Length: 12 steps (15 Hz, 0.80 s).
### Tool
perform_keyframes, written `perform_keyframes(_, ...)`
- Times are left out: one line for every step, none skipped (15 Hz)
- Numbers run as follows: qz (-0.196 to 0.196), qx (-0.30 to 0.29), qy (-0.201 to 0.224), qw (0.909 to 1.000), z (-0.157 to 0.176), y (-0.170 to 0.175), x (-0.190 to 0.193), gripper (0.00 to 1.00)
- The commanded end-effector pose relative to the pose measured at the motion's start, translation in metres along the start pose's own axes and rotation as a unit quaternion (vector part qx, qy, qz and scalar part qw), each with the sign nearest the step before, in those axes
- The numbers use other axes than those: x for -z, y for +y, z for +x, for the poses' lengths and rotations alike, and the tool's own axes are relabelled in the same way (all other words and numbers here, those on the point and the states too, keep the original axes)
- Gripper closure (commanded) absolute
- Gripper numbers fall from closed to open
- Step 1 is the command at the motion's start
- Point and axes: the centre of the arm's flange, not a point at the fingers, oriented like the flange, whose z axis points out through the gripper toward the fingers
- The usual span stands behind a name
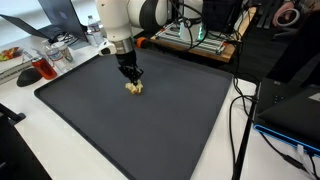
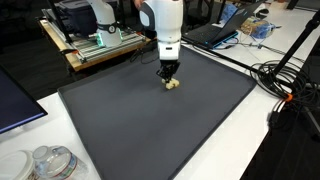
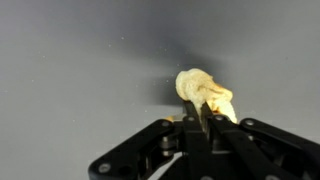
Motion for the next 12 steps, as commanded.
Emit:
perform_keyframes(-0.004,0.012,-0.009,0.9999,0.008,0.002,-0.011,0.98)
perform_keyframes(-0.003,0.013,-0.009,0.9999,0.008,0.002,-0.013,0.98)
perform_keyframes(-0.003,0.013,-0.011,0.9999,0.008,0.002,-0.015,0.98)
perform_keyframes(0.001,0.013,-0.010,0.9999,0.009,0.002,-0.015,0.98)
perform_keyframes(0.009,0.020,-0.011,0.9997,0.009,0.001,-0.015,0.68)
perform_keyframes(0.002,0.022,-0.013,0.9997,0.009,-0.001,-0.013,0.67)
perform_keyframes(0.000,0.025,-0.015,0.9996,0.008,-0.002,-0.010,0.62)
perform_keyframes(0.001,0.028,-0.017,0.9995,0.007,-0.003,-0.006,0.54)
perform_keyframes(0.003,0.033,-0.023,0.9992,0.005,-0.003,0.000,0.48)
perform_keyframes(0.006,0.039,-0.030,0.9988,0.002,-0.005,0.005,0.42)
perform_keyframes(0.007,0.042,-0.036,0.9984,0.001,-0.006,0.010,0.34)
perform_keyframes(0.004,0.046,-0.045,0.9980,-0.001,-0.007,0.015,0.27)
